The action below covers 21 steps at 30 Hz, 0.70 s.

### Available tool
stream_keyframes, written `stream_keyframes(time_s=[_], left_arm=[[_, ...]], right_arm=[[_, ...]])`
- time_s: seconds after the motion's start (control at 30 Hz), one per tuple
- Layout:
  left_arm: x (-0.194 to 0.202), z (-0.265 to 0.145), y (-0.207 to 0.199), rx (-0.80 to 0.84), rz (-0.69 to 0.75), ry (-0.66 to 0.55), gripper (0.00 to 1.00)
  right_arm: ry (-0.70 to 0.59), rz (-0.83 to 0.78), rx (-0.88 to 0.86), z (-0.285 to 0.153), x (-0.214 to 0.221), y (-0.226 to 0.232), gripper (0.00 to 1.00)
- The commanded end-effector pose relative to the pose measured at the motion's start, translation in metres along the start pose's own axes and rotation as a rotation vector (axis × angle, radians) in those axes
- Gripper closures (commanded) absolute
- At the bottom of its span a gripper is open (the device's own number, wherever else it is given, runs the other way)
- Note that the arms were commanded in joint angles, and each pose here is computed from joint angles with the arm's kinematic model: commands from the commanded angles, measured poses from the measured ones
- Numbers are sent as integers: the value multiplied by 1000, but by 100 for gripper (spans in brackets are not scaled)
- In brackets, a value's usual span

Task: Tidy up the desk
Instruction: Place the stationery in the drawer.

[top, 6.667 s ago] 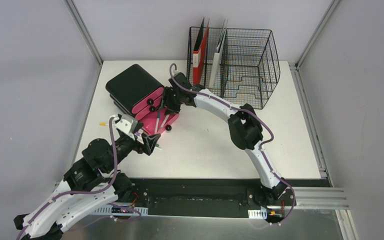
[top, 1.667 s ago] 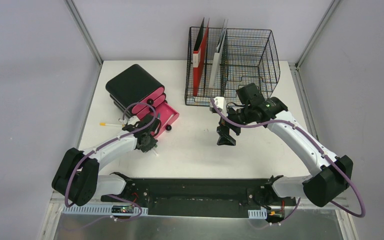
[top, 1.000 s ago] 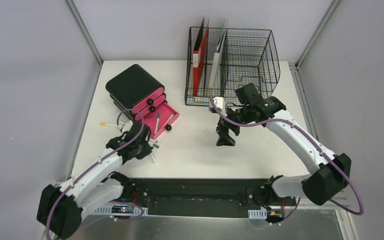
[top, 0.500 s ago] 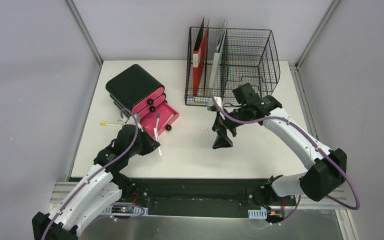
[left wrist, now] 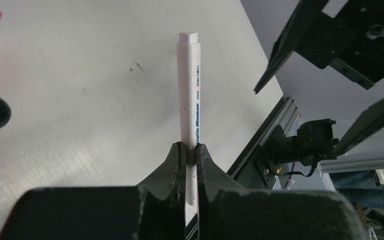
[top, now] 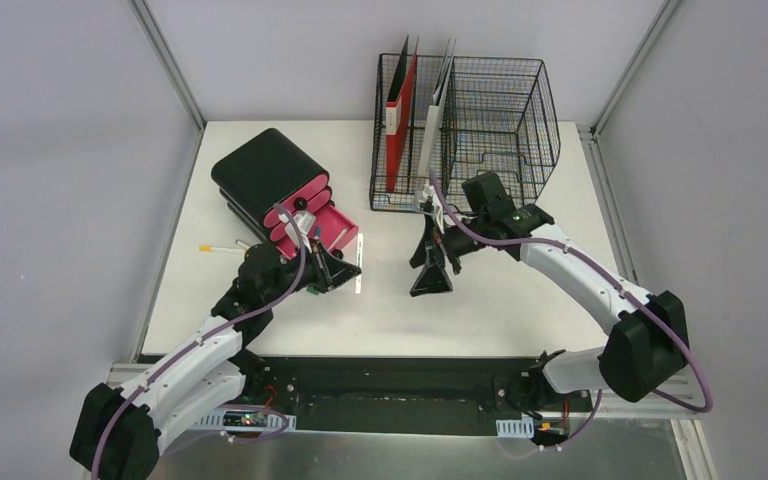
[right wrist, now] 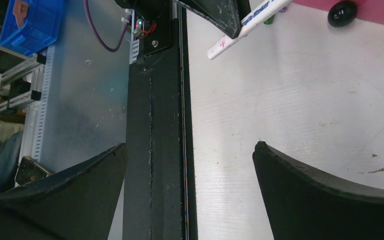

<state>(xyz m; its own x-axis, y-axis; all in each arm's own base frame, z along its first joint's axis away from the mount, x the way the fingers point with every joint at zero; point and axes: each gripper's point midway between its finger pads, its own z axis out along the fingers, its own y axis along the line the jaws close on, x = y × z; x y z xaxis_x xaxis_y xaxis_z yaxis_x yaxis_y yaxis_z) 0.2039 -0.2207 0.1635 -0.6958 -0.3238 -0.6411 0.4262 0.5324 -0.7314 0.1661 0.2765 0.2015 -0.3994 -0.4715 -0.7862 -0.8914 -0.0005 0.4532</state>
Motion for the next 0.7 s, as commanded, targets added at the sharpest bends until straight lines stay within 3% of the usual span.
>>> stream_keyframes(time_s=[0.0,0.4,0.67], left_arm=[[-31,2,-40,210,103,-145,100],[-47,16,-64,249,185,-360,100],[-49,37,-80,254,105,-424,100]], right_arm=[[-184,-4,-39,2,-36,-3,0],[-326,78,-88,18,-44,-17,0],[-399,66,-72,22,-45,-26,0]])
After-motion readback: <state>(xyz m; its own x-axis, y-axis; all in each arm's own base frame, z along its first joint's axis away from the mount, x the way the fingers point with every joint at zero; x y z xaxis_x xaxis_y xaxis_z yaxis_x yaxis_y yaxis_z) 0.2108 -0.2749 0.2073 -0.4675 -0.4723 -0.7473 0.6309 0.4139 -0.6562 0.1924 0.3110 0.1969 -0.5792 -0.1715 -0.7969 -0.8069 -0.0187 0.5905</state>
